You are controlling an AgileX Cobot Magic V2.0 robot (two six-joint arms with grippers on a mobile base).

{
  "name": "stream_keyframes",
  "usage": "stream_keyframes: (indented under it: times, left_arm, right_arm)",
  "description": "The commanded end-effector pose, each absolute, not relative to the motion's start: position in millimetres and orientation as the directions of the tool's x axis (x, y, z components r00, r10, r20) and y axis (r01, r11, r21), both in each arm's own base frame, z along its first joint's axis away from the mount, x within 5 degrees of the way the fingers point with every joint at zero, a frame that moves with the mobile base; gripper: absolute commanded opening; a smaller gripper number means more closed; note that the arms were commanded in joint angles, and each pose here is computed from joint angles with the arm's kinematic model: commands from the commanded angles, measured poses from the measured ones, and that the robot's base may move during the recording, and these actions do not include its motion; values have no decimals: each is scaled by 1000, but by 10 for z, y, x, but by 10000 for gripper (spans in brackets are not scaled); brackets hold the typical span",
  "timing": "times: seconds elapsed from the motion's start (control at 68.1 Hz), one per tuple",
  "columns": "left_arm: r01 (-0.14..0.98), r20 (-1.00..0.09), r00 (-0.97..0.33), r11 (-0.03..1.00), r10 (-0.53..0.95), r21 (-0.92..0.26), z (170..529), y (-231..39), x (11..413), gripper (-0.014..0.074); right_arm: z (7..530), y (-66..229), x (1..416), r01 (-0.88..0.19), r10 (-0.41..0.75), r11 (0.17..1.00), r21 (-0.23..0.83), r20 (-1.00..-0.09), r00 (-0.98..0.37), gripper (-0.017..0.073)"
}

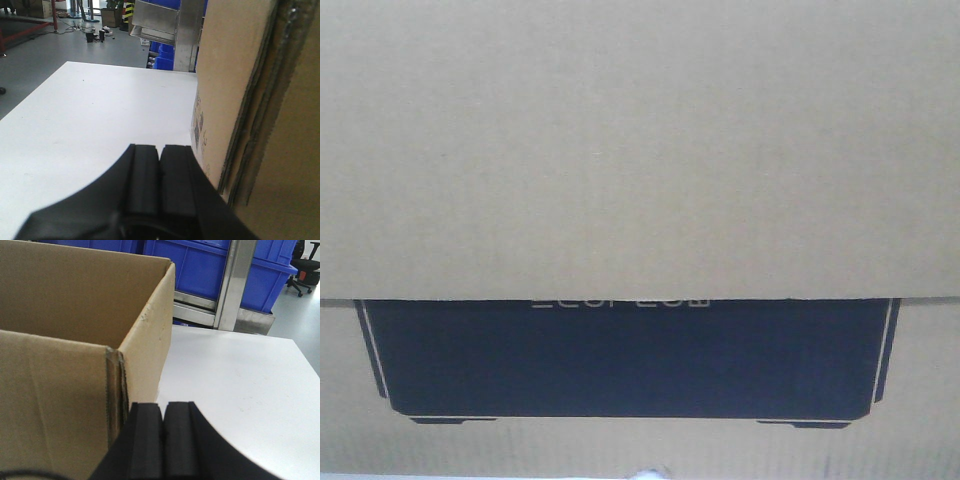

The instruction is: Grab box from left shelf to table start

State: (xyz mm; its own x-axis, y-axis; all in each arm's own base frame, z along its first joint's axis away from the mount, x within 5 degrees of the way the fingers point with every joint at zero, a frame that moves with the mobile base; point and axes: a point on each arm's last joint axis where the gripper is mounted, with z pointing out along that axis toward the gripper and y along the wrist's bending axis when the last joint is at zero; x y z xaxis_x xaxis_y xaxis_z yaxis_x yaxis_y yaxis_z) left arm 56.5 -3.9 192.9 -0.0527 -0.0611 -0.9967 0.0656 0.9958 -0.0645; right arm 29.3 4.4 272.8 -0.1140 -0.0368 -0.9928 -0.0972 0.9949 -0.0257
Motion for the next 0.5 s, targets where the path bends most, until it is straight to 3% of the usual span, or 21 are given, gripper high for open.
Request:
stream_keyframes:
  times: [0.0, 0.484]
  left_arm:
    - [74, -995, 62, 995, -76, -71, 2036, -38, 551, -100]
    - [74, -995, 62, 995, -76, -71, 2036, -38, 551, -100]
  right_arm:
    - [2888, 35, 291, -82, -35, 996, -34, -999, -12, 57]
    - [2889, 35, 291, -82, -37, 996, -36, -999, -11, 57]
